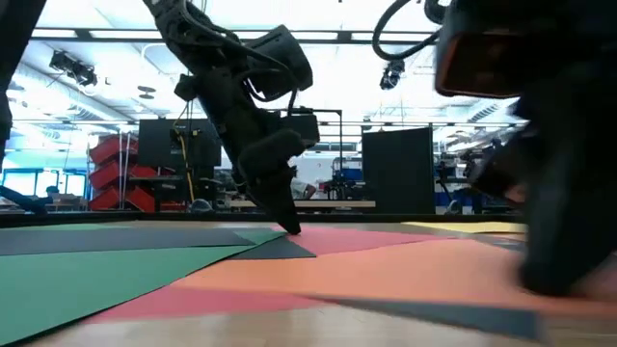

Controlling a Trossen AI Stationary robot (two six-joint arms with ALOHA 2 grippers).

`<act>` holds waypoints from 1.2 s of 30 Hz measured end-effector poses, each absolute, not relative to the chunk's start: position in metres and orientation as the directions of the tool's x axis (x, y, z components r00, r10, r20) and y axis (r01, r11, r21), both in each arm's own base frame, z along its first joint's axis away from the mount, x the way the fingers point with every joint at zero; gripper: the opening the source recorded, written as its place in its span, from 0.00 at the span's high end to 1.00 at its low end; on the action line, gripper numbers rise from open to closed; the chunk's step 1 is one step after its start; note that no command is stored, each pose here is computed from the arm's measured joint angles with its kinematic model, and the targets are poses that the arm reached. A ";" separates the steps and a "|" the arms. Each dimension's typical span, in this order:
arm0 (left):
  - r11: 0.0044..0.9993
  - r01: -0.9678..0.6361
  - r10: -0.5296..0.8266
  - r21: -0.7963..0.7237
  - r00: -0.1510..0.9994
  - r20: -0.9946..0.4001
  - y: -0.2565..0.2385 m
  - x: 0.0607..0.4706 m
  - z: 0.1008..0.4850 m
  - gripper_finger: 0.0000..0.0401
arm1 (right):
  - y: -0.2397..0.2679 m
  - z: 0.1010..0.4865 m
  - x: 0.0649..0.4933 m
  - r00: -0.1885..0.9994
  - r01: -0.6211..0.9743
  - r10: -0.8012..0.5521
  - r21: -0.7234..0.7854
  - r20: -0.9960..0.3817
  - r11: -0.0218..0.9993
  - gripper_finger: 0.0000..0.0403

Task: Organize paper
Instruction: Stack the orange colored paper on top of the orange colored papers

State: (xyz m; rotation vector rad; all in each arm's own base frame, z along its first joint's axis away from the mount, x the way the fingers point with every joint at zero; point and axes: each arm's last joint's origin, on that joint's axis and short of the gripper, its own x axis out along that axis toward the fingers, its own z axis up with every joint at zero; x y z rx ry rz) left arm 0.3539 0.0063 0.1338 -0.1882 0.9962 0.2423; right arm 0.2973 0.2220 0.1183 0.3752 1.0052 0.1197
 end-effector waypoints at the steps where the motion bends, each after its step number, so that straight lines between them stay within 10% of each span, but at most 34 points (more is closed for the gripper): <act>1: 0.955 -0.295 0.134 -0.028 0.515 -0.847 0.011 0.353 0.134 0.94 | 0.224 0.119 0.297 0.529 0.062 0.284 0.369 -0.800 0.927 1.00; 18: 0.835 -0.534 0.380 0.135 0.381 -0.843 0.091 0.330 0.145 0.94 | 0.231 0.119 0.293 0.457 0.010 0.377 0.429 -0.806 0.903 1.00; 29: 0.842 -0.537 0.416 0.051 0.586 -0.695 0.076 0.312 0.226 0.94 | 0.229 0.140 0.294 0.538 -0.035 0.383 0.434 -0.751 0.900 1.00; 36: 0.958 -0.281 0.184 -0.057 0.755 -0.629 -0.012 0.320 0.244 0.96 | 0.211 0.176 0.281 0.600 0.041 0.222 0.307 -0.769 0.951 1.00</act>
